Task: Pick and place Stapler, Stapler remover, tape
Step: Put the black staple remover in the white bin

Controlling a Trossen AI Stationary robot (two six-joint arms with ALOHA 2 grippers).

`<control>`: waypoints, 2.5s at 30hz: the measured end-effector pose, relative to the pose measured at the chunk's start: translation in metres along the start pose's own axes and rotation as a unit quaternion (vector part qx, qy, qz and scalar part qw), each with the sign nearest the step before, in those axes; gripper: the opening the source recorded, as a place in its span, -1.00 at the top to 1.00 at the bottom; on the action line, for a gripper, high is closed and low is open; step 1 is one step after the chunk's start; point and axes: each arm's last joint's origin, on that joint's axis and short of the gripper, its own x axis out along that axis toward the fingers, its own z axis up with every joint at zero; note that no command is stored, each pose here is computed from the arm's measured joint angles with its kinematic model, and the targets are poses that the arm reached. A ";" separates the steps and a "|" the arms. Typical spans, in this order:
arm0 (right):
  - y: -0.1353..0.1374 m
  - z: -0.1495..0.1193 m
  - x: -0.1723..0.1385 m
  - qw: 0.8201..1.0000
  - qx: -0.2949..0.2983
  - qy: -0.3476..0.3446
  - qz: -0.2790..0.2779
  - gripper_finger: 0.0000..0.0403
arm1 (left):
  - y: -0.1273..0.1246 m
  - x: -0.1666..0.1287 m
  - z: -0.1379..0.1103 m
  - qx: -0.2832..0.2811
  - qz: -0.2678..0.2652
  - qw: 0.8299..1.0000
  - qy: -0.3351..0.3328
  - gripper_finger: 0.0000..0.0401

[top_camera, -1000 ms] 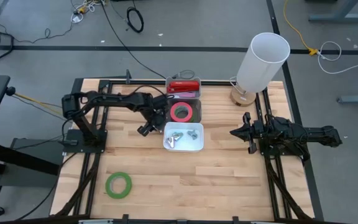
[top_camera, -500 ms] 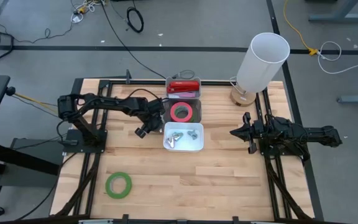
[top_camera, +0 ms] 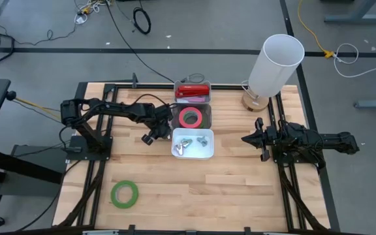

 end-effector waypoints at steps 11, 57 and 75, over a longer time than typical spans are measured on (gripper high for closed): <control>0.000 0.000 0.000 1.000 0.000 0.000 0.000 0.93 | 0.000 0.000 -0.001 0.000 0.005 1.000 0.009 0.64; 0.000 0.000 0.000 1.000 0.000 0.000 0.000 0.93 | -0.008 -0.033 -0.001 0.006 0.035 0.999 0.041 0.95; 0.000 0.000 0.000 1.000 0.000 0.000 0.000 0.93 | -0.005 -0.088 0.014 0.003 0.121 0.993 0.006 0.97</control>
